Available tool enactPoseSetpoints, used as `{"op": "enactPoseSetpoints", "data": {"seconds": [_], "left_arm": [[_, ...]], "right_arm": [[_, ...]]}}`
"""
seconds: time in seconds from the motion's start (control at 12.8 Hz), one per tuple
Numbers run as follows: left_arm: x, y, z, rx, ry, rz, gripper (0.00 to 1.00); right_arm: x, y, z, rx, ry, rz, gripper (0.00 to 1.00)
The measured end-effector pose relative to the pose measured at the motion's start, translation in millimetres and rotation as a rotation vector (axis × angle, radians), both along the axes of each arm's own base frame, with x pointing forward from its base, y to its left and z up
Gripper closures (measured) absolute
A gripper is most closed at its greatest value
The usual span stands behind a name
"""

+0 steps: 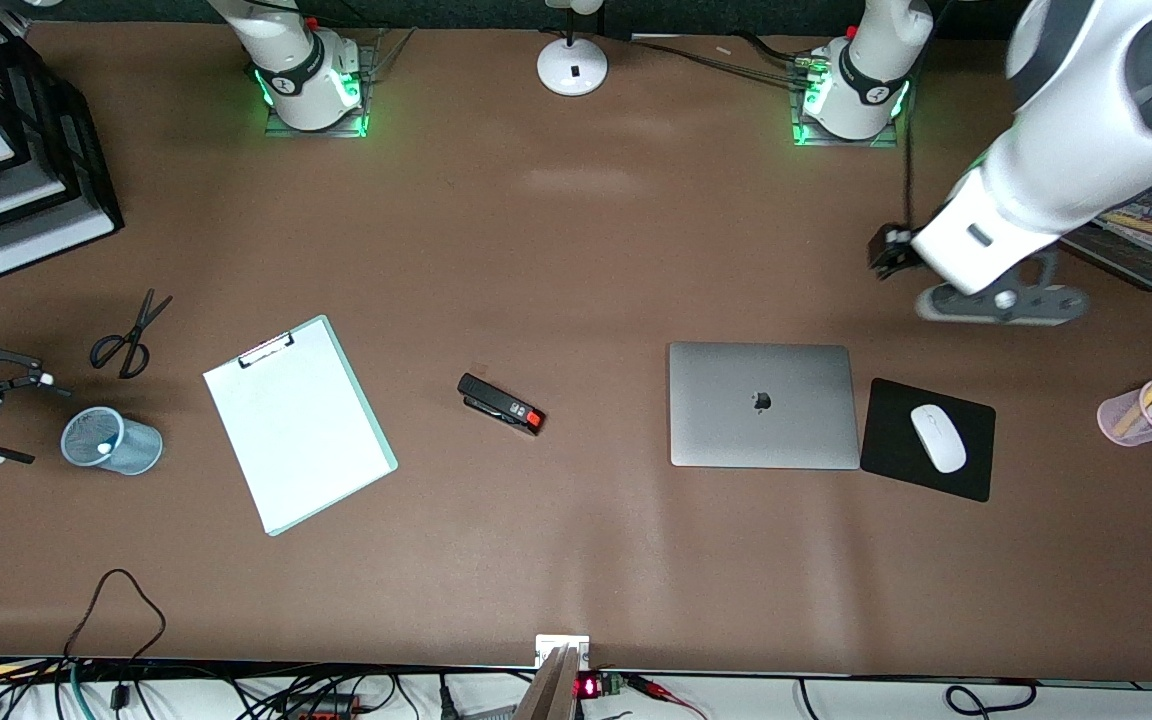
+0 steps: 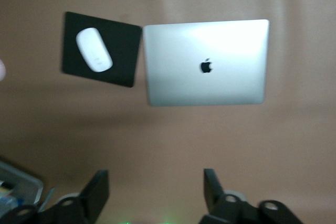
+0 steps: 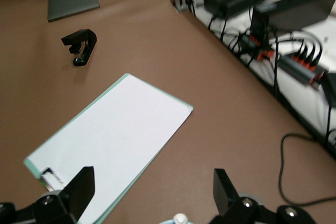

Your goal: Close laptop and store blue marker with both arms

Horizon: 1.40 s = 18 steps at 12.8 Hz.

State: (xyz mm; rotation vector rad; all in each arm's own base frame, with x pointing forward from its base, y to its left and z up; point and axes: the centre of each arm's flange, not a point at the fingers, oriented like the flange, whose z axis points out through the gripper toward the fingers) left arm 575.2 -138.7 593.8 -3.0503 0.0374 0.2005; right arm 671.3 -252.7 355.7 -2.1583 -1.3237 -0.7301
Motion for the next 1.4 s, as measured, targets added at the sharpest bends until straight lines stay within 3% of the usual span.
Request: {"op": "enactPoseSetpoints", "data": {"seconds": [0.08,0.23,0.39,0.86,1.17,1.32,1.4], "left_arm": [[-2.7,14.4,15.5,0.004,-0.022,0.012,0.01],[-10.3,34.3,32.8,-0.002,-0.061,0.018,0.00],[-17.9,45.8,23.9,-0.008,-0.109,-0.012,0.00],[-22.8,99.0,0.2,-0.071,-0.090,0.042,0.00],[-22.9,97.4,-0.2,-0.072,-0.089,0.038,0.00],[-22.9,97.3,-0.5,-0.072,-0.088,0.033,0.00],[-23.0,97.2,-0.7,-0.072,-0.088,0.032,0.00]], "right_arm": [[3.7,11.0,16.4,-0.045,0.061,-0.032,0.00],[8.5,35.8,48.0,-0.141,0.159,-0.095,0.00],[10.7,65.3,77.4,-0.230,0.222,-0.142,0.00],[-3.0,159.8,133.1,-0.415,0.510,-0.379,0.00],[-31.8,246.4,169.9,-0.573,0.726,-0.643,0.00],[-53.5,292.8,188.8,-0.648,0.786,-0.830,0.00],[-61.6,303.9,193.1,-0.665,0.792,-0.883,0.00]]}}
